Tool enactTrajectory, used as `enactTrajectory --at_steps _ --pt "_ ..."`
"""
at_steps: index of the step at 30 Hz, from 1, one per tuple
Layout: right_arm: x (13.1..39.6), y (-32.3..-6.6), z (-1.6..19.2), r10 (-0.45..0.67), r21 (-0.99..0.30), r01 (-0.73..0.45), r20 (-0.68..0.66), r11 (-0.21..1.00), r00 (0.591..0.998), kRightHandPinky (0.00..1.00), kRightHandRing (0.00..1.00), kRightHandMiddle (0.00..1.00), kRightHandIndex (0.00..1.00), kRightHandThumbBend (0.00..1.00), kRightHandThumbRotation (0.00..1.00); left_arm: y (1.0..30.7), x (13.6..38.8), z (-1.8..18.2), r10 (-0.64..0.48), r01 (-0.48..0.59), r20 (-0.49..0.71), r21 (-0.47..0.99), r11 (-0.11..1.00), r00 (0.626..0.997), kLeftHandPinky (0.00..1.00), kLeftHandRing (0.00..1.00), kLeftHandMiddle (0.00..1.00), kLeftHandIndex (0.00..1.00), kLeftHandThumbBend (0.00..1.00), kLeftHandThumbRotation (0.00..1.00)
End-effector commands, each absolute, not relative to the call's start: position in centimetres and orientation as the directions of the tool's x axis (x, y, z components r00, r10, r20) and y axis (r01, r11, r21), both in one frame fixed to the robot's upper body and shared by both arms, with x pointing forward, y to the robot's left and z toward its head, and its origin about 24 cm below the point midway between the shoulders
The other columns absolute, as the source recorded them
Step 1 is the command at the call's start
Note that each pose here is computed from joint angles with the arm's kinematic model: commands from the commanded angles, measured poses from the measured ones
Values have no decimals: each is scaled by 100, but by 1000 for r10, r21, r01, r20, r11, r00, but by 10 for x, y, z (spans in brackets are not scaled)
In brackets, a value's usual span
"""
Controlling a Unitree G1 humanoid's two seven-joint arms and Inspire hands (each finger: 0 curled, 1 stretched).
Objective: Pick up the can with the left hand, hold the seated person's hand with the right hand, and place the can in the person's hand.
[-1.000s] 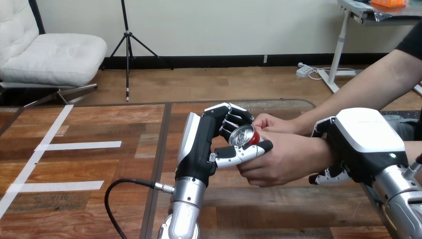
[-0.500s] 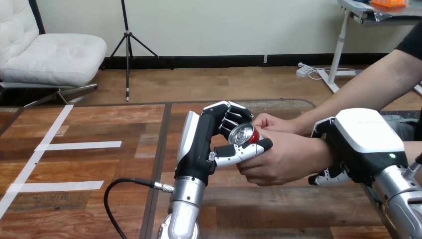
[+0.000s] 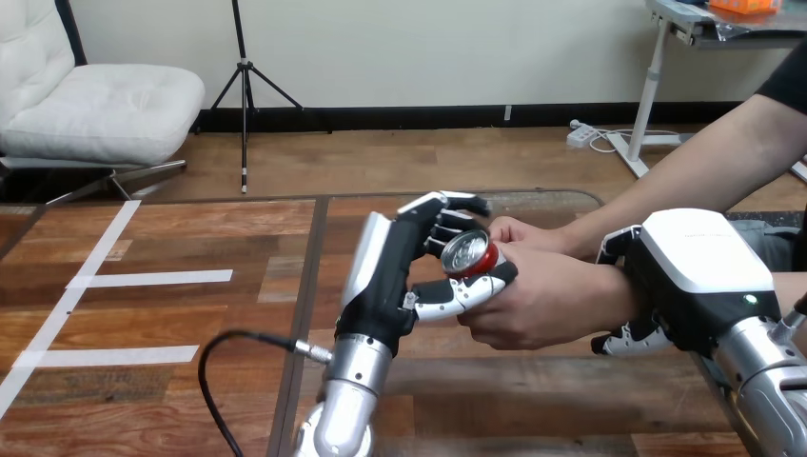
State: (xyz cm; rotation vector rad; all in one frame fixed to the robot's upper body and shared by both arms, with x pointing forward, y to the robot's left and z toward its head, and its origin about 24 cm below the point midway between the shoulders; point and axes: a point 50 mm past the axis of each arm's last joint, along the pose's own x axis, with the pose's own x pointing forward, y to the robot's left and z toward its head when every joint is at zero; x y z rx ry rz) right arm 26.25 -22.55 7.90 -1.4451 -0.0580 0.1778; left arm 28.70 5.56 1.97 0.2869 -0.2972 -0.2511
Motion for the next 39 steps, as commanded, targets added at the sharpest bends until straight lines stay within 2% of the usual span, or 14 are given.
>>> enactTrajectory --at_steps 1,5,11,13,14,19,22,23,31,39 --pt "270 -216 81 180 -982 -72 -41 173 983 19 26 34 48 82 0 49 293 38 -363 236 300 387 892 882 82 88 90 90 79 22" --pt "270 -216 80 182 -985 -66 -36 159 983 20 27 36 50 84 0 50 293 38 -374 242 287 405 882 882 93 96 97 97 84 33" --pt "271 -217 79 171 -986 -89 -65 139 983 25 34 43 56 86 0 52 292 37 -382 250 282 410 877 880 98 99 99 99 86 40" --pt "271 -217 79 167 -986 -97 -73 135 983 27 36 47 59 87 0 52 292 37 -384 250 282 413 876 879 99 99 100 100 86 41" --pt "270 -217 79 165 -986 -99 -76 134 983 31 41 52 62 88 0 52 292 37 -384 250 283 414 875 879 99 100 100 100 86 41" --pt "270 -218 78 160 -986 -121 -102 112 982 40 51 61 67 88 0 53 292 36 -388 251 281 420 872 878 100 100 100 100 87 44" --pt "270 -218 78 156 -986 -131 -114 103 981 47 58 66 70 88 0 53 292 36 -390 252 280 423 870 877 100 100 100 100 88 45" --pt "270 -218 78 154 -986 -133 -116 100 981 52 63 69 72 88 0 53 292 36 -390 252 280 424 870 877 100 100 100 100 88 46" --pt "270 -218 77 157 -988 -139 -127 68 979 67 75 79 77 90 0 54 292 35 -389 246 278 435 866 879 100 100 100 100 88 48" --pt "269 -218 77 157 -988 -148 -141 33 977 75 83 85 82 90 0 54 292 34 -385 240 275 441 865 881 100 100 100 100 89 49"
